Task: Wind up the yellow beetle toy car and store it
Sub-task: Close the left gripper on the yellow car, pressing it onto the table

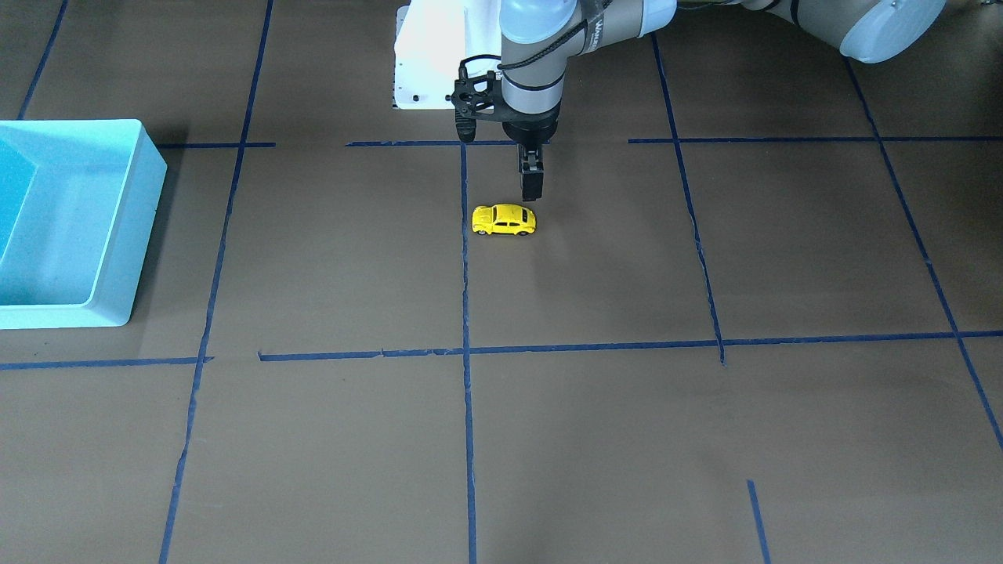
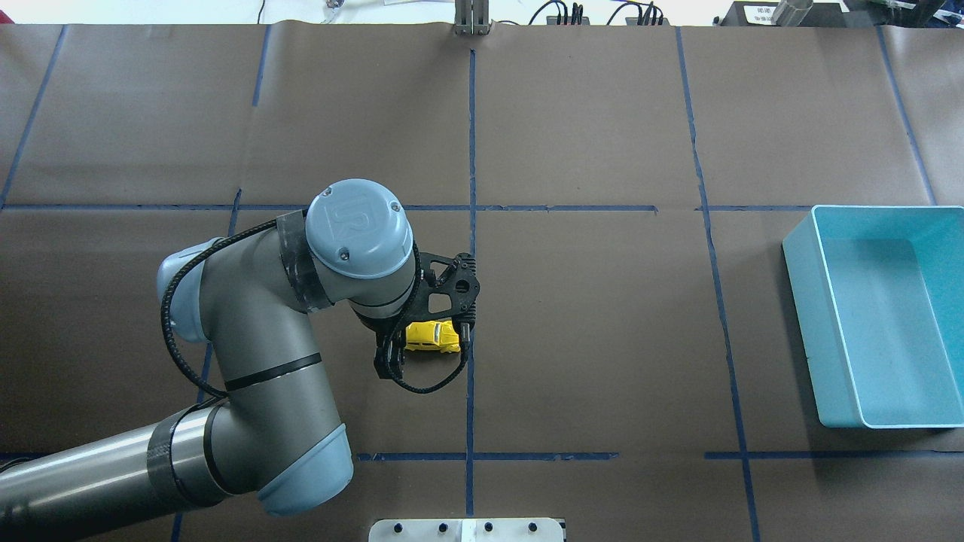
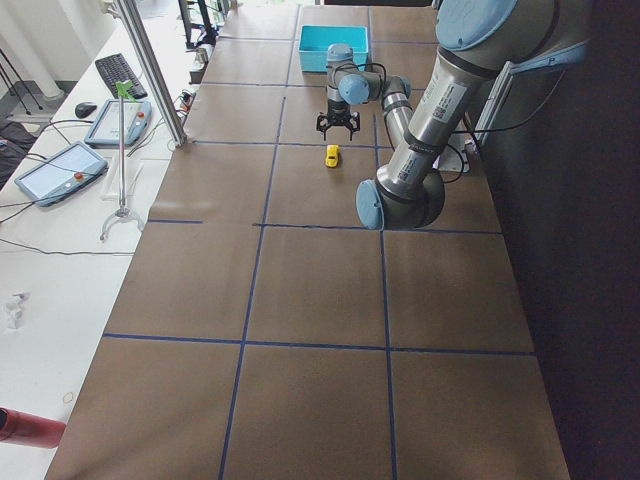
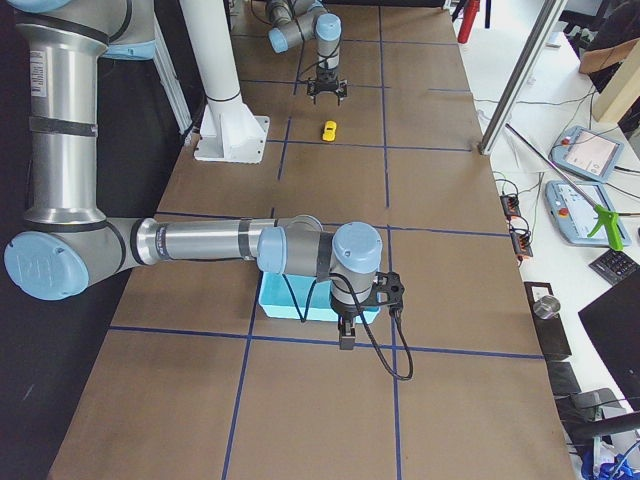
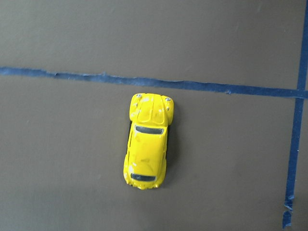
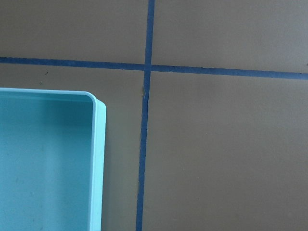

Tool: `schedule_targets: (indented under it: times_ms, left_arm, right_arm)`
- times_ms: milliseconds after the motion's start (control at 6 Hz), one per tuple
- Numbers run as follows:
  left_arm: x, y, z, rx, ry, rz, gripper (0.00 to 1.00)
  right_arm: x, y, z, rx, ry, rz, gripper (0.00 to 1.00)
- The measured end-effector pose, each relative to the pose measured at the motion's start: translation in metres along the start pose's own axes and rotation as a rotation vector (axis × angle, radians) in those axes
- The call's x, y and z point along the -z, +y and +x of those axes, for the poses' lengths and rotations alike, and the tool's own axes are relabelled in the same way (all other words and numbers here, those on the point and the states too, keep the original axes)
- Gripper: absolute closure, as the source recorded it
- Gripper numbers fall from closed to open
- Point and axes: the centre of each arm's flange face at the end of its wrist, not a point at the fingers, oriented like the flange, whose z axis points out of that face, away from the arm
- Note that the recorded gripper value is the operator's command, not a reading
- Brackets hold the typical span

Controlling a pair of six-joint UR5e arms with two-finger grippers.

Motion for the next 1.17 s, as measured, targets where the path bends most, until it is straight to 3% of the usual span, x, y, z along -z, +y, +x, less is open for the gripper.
schedule_targets:
  times_ms: [500,1167]
  left_arm:
    - [-0.030,-0.028,-0.003,-0.042,0.016,0.001,0.00]
    - [-0.065,-0.039,0.001,-0.041,0.021,0.014,0.00]
  right_arm:
    - [0.000,0.000,0.000,-0.001,0.000,0.000,0.00]
    - [-0.003,0.002,0.002,-0.006,0.001,-0.006,0.00]
